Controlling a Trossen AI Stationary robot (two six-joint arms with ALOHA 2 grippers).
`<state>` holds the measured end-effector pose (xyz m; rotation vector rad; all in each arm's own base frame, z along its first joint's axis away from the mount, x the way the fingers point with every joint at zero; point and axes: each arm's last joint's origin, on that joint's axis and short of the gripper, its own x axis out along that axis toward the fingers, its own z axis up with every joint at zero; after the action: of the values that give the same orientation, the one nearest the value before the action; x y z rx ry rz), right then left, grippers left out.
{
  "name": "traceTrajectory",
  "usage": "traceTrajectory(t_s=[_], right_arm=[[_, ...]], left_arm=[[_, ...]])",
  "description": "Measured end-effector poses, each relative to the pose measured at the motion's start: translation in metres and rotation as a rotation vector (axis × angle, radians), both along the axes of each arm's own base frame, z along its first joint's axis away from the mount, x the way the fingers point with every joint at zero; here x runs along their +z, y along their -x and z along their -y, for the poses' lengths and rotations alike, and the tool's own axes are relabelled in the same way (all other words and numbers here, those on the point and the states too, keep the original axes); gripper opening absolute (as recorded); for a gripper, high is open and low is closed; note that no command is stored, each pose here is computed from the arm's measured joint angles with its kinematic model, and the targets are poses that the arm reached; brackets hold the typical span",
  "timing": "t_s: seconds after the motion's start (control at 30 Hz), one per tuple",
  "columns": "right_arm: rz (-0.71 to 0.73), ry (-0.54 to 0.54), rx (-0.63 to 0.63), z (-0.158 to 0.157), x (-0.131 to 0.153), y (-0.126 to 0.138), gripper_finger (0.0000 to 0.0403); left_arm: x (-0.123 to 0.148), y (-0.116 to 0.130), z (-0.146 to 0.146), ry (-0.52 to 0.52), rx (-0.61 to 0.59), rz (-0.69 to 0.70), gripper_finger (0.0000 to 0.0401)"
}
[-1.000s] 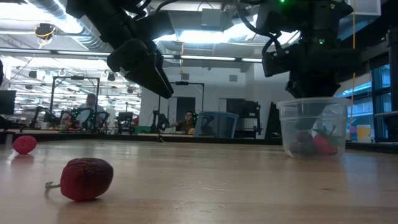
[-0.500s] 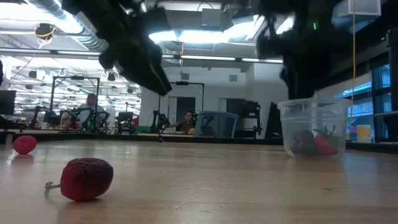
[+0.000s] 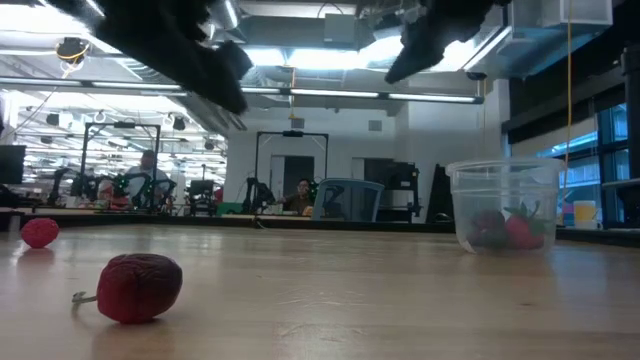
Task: Pick and placing Produce into tupperware
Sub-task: Put the red cherry into the transparent bucket
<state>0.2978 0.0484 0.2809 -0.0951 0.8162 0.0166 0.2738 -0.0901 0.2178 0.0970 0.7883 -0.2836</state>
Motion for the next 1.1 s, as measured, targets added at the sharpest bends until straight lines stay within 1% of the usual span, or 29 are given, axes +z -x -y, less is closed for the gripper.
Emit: traceTrajectory(t_s=[0.07, 0.17, 0.23, 0.3, 0.37, 0.43, 0.5, 0.6, 0.7, 0.83, 1.0, 1.1], right_arm=[[0.002, 0.012, 0.011, 0.0, 0.0, 0.0, 0.0232], [0.002, 0.013, 0.01, 0.001, 0.0, 0.0, 0.0232], [0.001, 0.013, 0.01, 0.001, 0.0, 0.0, 0.0232], [0.006, 0.012, 0.01, 0.001, 0.0, -0.001, 0.0232], [0.014, 0.008, 0.007, 0.001, 0.001, -0.001, 0.0232], [0.018, 0.007, 0.007, 0.001, 0.001, -0.001, 0.0232], [0.021, 0.003, 0.003, 0.001, 0.001, -0.002, 0.0232], [0.028, -0.022, -0.021, 0.001, 0.002, -0.002, 0.0232], [0.029, -0.032, -0.031, 0.001, 0.002, -0.002, 0.0232], [0.029, -0.034, -0.033, 0.001, 0.002, -0.002, 0.0232], [0.029, -0.065, -0.064, 0.001, 0.002, -0.002, 0.0232], [0.028, -0.069, -0.066, 0.0, 0.002, -0.002, 0.0232]], left_arm=[[0.0, 0.004, 0.012, 0.055, -0.042, -0.022, 0.0238], [0.0, 0.012, 0.032, 0.072, -0.088, -0.023, 0.0238], [0.002, 0.017, 0.045, 0.049, -0.065, 0.011, 0.0238], [0.003, 0.021, 0.055, 0.003, -0.019, 0.054, 0.0236], [-0.001, 0.022, 0.066, -0.033, 0.003, 0.095, 0.0231], [-0.009, 0.021, 0.077, -0.051, -0.013, 0.106, 0.0226], [-0.019, 0.015, 0.088, -0.035, -0.034, 0.124, 0.022], [-0.036, 0.01, 0.096, -0.034, -0.037, 0.111, 0.021], [-0.048, 0.006, 0.103, -0.001, -0.021, 0.099, 0.0202], [-0.07, 0.0, 0.108, 0.042, -0.005, 0.043, 0.0194], [-0.099, -0.005, 0.113, 0.056, 0.014, -0.005, 0.019], [-0.11, -0.007, 0.114, 0.071, 0.022, -0.024, 0.019]])
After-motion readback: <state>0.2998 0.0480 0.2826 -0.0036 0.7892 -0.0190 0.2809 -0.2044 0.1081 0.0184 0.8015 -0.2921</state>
